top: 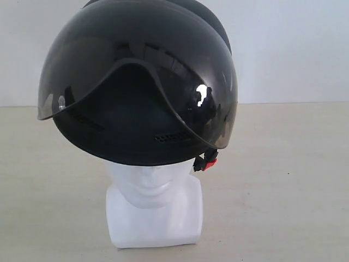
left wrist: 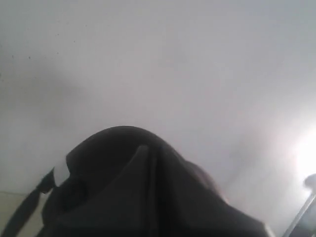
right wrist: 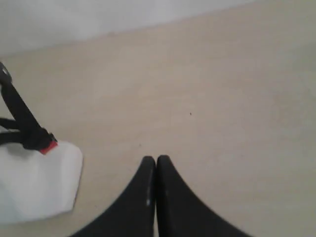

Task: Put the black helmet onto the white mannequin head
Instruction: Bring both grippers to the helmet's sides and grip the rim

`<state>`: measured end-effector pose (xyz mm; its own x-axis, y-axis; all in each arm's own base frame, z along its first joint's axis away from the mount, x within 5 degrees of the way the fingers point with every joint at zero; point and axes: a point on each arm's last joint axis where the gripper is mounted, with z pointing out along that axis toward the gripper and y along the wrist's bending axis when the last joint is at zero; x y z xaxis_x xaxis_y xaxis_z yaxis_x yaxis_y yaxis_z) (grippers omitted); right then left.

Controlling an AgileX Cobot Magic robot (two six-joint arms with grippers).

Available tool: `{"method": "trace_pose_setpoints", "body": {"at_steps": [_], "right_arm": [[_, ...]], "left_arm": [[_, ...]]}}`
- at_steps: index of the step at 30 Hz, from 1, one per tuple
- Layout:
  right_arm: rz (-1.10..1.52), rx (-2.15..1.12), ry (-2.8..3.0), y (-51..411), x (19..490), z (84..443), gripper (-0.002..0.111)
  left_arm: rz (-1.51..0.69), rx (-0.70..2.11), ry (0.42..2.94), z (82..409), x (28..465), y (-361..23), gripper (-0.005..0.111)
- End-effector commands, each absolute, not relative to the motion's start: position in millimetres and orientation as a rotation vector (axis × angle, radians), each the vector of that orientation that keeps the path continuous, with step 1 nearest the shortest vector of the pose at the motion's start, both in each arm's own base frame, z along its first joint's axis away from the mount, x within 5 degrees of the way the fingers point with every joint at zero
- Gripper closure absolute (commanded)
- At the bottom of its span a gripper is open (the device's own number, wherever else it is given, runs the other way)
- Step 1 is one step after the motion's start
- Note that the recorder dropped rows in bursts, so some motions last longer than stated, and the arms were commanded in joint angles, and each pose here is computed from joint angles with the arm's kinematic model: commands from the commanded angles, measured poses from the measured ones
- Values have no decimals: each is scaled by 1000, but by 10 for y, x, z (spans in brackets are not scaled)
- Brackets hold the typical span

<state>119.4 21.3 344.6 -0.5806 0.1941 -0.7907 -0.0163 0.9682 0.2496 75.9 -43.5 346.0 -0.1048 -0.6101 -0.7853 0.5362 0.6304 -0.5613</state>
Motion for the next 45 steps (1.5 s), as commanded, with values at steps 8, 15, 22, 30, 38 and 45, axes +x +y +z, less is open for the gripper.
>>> {"method": "trace_pose_setpoints", "body": {"at_steps": [8, 15, 22, 30, 38, 45], "right_arm": [[296, -211, 2437, 396, 1573, 3301, 108], [619, -219, 2459, 671, 2018, 3068, 108], [777, -180, 2450, 827, 2511, 2820, 108], [985, -150, 2358, 590, 2910, 3095, 108], [1427, -146, 2237, 520, 3153, 2846, 108], [1331, -209, 2277, 901, 3194, 2742, 108]], "left_arm": [[-196, 257, 1984, 3867, 1020, -342, 102], [-234, 214, 2073, 3788, 1373, -534, 102], [-237, 282, 1971, 4295, 1654, -696, 102], [-103, 309, 2088, 4271, 2057, -779, 102], [-202, 248, 2145, 4174, 2188, -634, 102], [-274, 297, 2201, 4025, 2362, -728, 102]]}}
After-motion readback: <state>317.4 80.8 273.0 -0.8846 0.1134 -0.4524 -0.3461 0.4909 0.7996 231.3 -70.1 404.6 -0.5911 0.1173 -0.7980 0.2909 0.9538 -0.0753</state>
